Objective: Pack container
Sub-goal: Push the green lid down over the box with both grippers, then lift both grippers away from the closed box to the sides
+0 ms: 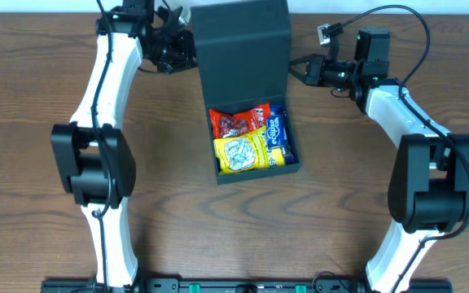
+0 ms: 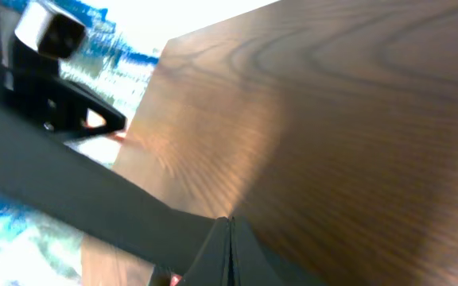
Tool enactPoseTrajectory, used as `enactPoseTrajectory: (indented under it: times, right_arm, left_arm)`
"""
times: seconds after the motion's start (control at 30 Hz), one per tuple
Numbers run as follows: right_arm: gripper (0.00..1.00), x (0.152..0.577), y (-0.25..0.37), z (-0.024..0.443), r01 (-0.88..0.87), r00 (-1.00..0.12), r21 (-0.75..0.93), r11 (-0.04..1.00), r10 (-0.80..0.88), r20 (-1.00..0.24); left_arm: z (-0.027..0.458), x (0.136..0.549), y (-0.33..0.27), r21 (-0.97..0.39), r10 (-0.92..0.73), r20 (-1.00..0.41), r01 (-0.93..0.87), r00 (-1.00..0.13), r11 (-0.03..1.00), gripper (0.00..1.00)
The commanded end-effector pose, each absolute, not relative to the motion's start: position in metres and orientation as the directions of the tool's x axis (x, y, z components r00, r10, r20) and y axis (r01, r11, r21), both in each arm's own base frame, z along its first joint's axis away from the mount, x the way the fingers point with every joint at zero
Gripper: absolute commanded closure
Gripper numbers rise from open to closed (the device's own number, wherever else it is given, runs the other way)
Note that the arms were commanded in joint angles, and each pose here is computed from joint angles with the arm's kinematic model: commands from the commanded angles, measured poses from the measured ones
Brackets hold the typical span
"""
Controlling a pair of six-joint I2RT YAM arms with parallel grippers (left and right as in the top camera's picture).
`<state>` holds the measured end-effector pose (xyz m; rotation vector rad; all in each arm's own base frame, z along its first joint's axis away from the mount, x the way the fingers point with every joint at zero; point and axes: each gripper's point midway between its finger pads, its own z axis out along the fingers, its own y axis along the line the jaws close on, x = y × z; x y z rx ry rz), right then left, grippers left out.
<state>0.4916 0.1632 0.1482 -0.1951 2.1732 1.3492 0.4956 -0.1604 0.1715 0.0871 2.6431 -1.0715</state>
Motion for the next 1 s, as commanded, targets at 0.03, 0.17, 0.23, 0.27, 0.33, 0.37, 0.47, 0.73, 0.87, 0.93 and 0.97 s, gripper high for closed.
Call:
enactPoseTrajectory:
  times: [0.03, 0.17, 0.23, 0.27, 0.33, 0.37, 0.47, 0.73, 0.87, 0.93, 0.97]
  right_arm:
    - [0.98, 0.478, 0.174, 0.173, -0.524, -0.785, 0.737, 0.427, 0.095, -0.612]
    - [0.98, 0.473, 0.174, 0.167, -0.515, -0.797, 0.74, 0.432, 0.076, -0.599]
    - [0.98, 0.471, 0.174, 0.164, -0.507, -0.805, 0.745, 0.433, 0.071, -0.589]
    - [0.98, 0.469, 0.174, 0.163, -0.506, -0.807, 0.745, 0.435, 0.066, -0.587]
    - [0.98, 0.466, 0.174, 0.162, -0.506, -0.81, 0.743, 0.439, 0.055, -0.584]
    - [0.98, 0.465, 0.173, 0.161, -0.497, -0.813, 0.742, 0.45, 0.056, -0.579]
    - [0.98, 0.465, 0.167, 0.157, -0.471, -0.818, 0.72, 0.51, 0.054, -0.573]
    - [0.99, 0.462, 0.142, 0.16, -0.394, -0.817, 0.624, 0.675, 0.054, -0.574]
    - [0.99, 0.459, 0.13, 0.167, -0.356, -0.816, 0.592, 0.723, 0.068, -0.574]
    - [0.98, 0.456, 0.124, 0.172, -0.339, -0.816, 0.58, 0.741, 0.075, -0.572]
    - [0.99, 0.454, 0.12, 0.175, -0.329, -0.816, 0.573, 0.75, 0.079, -0.572]
  left_arm:
    - [0.21, 0.49, -0.152, -0.594, 0.007, -0.415, 0.277, -0.91, 0.756, 0.94]
    - [0.224, 0.48, -0.149, -0.558, 0.05, -0.449, 0.323, -0.892, 0.765, 0.94]
    - [0.225, 0.477, -0.145, -0.531, 0.062, -0.452, 0.324, -0.89, 0.783, 0.94]
    - [0.226, 0.474, -0.142, -0.512, 0.075, -0.454, 0.328, -0.888, 0.794, 0.94]
    - [0.226, 0.471, -0.137, -0.482, 0.087, -0.454, 0.327, -0.887, 0.813, 0.94]
    - [0.226, 0.471, -0.135, -0.472, 0.087, -0.454, 0.323, -0.887, 0.821, 0.94]
    - [0.226, 0.47, -0.133, -0.467, 0.087, -0.451, 0.318, -0.888, 0.825, 0.94]
    - [0.217, 0.464, -0.124, -0.43, 0.089, -0.409, 0.278, -0.908, 0.859, 0.94]
    - [0.213, 0.459, -0.121, -0.423, 0.09, -0.385, 0.262, -0.919, 0.867, 0.94]
    - [0.212, 0.456, -0.12, -0.423, 0.09, -0.371, 0.255, -0.924, 0.87, 0.94]
    - [0.211, 0.454, -0.118, -0.417, 0.091, -0.363, 0.248, -0.928, 0.874, 0.94]
